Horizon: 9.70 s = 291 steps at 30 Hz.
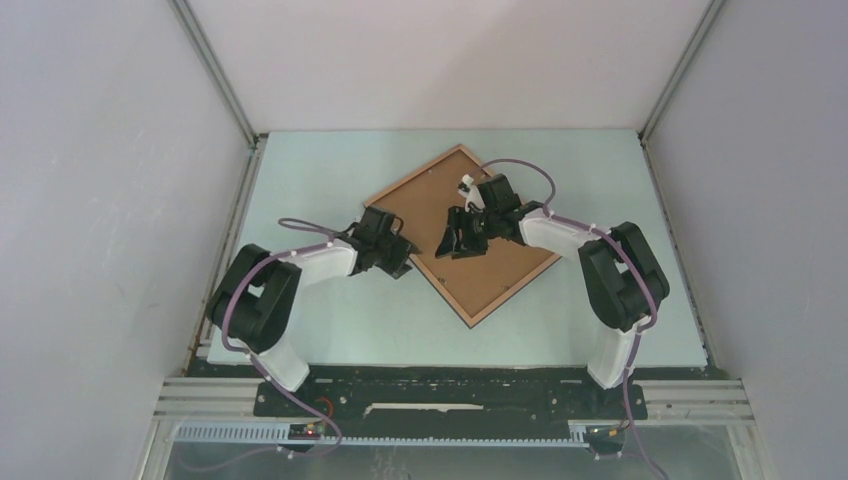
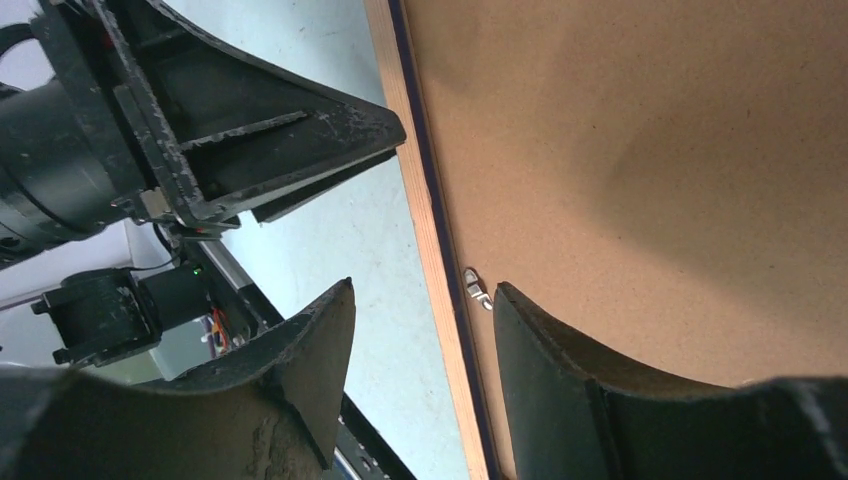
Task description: Put the photo into the frame
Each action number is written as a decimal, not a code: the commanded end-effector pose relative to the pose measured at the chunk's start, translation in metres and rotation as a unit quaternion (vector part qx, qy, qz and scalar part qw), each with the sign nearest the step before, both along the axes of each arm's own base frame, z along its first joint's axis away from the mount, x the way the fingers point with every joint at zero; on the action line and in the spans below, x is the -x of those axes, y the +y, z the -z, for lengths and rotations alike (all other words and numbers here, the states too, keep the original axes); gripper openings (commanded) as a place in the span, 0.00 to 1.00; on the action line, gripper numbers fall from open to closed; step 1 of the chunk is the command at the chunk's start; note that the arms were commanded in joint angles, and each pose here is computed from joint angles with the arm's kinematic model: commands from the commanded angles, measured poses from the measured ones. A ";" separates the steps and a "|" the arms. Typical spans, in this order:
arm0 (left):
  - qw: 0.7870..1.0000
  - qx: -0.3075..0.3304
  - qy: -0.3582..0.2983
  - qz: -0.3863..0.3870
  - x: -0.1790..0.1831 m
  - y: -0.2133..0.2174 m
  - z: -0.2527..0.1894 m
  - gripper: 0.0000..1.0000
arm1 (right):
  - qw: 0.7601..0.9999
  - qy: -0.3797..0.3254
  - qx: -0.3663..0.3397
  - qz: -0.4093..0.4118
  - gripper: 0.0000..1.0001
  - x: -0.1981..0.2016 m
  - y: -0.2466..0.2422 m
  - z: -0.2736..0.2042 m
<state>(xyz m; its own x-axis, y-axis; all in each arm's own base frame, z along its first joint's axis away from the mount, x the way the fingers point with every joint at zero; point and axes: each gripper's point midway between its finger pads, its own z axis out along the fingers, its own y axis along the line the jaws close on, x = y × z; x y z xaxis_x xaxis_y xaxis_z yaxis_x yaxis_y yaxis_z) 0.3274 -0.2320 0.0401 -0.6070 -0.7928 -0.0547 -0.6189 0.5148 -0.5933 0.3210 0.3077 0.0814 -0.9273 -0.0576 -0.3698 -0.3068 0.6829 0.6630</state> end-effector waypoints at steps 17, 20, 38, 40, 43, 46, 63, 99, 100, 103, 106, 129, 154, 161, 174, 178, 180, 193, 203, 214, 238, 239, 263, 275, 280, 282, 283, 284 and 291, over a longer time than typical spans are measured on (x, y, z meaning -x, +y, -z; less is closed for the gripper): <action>0.992 -0.108 0.050 0.034 0.005 0.001 0.052 0.25 | 0.998 -0.013 -0.054 0.009 0.61 -0.013 0.006 -0.011; 0.988 -0.126 0.054 0.065 0.003 0.003 0.058 0.13 | 0.998 -0.022 -0.066 0.008 0.61 -0.013 0.008 -0.016; 0.896 -0.286 0.026 0.339 -0.038 0.062 0.041 0.00 | 0.996 -0.026 -0.087 0.015 0.61 -0.015 0.005 -0.019; 0.894 -0.285 0.022 0.345 -0.043 0.060 0.041 0.00 | 0.996 -0.024 -0.088 0.015 0.61 -0.016 0.006 -0.018; 0.896 -0.274 0.019 0.349 -0.049 0.055 0.040 0.00 | 0.995 -0.025 -0.090 0.016 0.61 -0.017 0.006 -0.017; 0.901 -0.264 0.011 0.344 -0.054 0.051 0.039 0.00 | 0.995 -0.024 -0.094 0.018 0.61 -0.019 0.008 -0.016; 0.909 -0.204 -0.085 0.354 -0.074 0.017 -0.004 0.00 | 0.994 0.028 -0.099 0.028 0.56 -0.027 0.044 -0.004; 0.943 -0.106 -0.056 0.311 -0.071 0.014 0.003 0.00 | 0.985 0.137 -0.073 -0.080 0.42 0.004 0.092 0.042; 0.943 -0.106 -0.056 0.310 -0.071 0.014 0.003 0.00 | 0.984 0.139 -0.073 -0.082 0.42 0.004 0.093 0.042; 0.943 -0.107 -0.057 0.309 -0.072 0.015 0.003 0.00 | 0.984 0.139 -0.071 -0.080 0.41 0.004 0.092 0.042; 0.943 -0.106 -0.057 0.309 -0.071 0.015 0.003 0.00 | 0.985 0.133 -0.077 -0.081 0.41 0.004 0.092 0.039; 0.944 -0.115 -0.059 0.305 -0.072 0.019 0.004 0.00 | 0.989 0.079 -0.087 -0.089 0.43 0.003 0.088 0.016; 0.927 -0.116 -0.195 0.300 -0.075 0.027 -0.072 0.69 | 0.951 -0.017 0.220 0.216 0.86 -0.028 -0.205 -0.005; 0.946 -0.068 -0.207 0.240 -0.048 0.029 -0.074 0.72 | 0.947 -0.004 0.216 0.240 0.86 -0.057 -0.238 0.005; 0.955 0.041 -0.256 0.146 -0.066 0.006 -0.030 0.67 | 0.953 0.030 0.193 0.230 0.60 -0.103 -0.227 0.034; 0.956 0.051 -0.250 0.146 -0.073 0.001 -0.023 0.66 | 0.950 0.049 0.205 0.232 0.55 -0.100 -0.227 0.052; 0.955 0.054 -0.251 0.148 -0.077 -0.002 -0.024 0.65 | 0.949 0.053 0.208 0.230 0.51 -0.098 -0.224 0.057; 0.944 0.107 -0.235 0.205 -0.137 -0.047 -0.026 0.63 | 0.968 0.088 0.082 0.221 0.22 -0.007 -0.167 0.036; 0.930 0.099 -0.235 0.265 -0.185 -0.068 -0.039 0.64 | 0.986 0.075 0.046 0.139 0.35 0.066 -0.090 0.016; 0.913 0.134 -0.237 0.302 -0.194 -0.082 -0.041 0.64 | 0.992 0.105 -0.047 0.053 0.54 0.094 0.007 0.006; 0.892 -0.113 -0.330 0.289 -0.140 0.021 -0.210 0.84 | 0.993 -0.067 0.071 0.072 0.81 0.106 -0.074 -0.057; 0.888 -0.122 -0.332 0.294 -0.128 0.022 -0.213 0.83 | 0.990 -0.067 0.075 0.097 0.81 0.101 -0.086 -0.059; 0.646 -0.328 -0.209 0.657 0.118 -0.078 -0.039 0.73 | 0.952 -0.047 0.022 0.302 0.80 0.093 -0.212 -0.072; 0.657 -0.317 -0.175 0.661 0.128 -0.097 -0.010 0.62 | 0.954 -0.051 0.012 0.295 0.80 0.102 -0.209 -0.075; 0.658 -0.340 -0.170 0.650 0.137 -0.089 -0.011 0.58 | 0.954 -0.051 0.011 0.294 0.80 0.102 -0.209 -0.075; 0.657 -0.342 -0.171 0.649 0.140 -0.088 -0.011 0.53 | 0.955 -0.052 0.009 0.293 0.80 0.101 -0.208 -0.074; 0.657 -0.344 -0.171 0.649 0.140 -0.087 -0.011 0.52 | 0.955 -0.051 0.007 0.293 0.80 0.101 -0.208 -0.075; 0.657 -0.346 -0.170 0.648 0.140 -0.086 -0.010 0.52 | 0.955 -0.050 0.007 0.292 0.80 0.101 -0.208 -0.074; 0.645 -0.356 -0.159 0.657 0.139 -0.081 -0.004 0.53 | 0.956 -0.048 0.004 0.289 0.80 0.102 -0.206 -0.074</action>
<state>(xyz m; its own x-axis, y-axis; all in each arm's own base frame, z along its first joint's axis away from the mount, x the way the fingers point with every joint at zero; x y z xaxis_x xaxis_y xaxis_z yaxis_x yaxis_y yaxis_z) 0.1818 -0.3126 0.0344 -0.6046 0.6960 -0.3874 0.7336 0.6760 0.0696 0.2191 0.1002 0.1523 -0.7694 0.4582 -0.4450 0.0870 0.7653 0.6377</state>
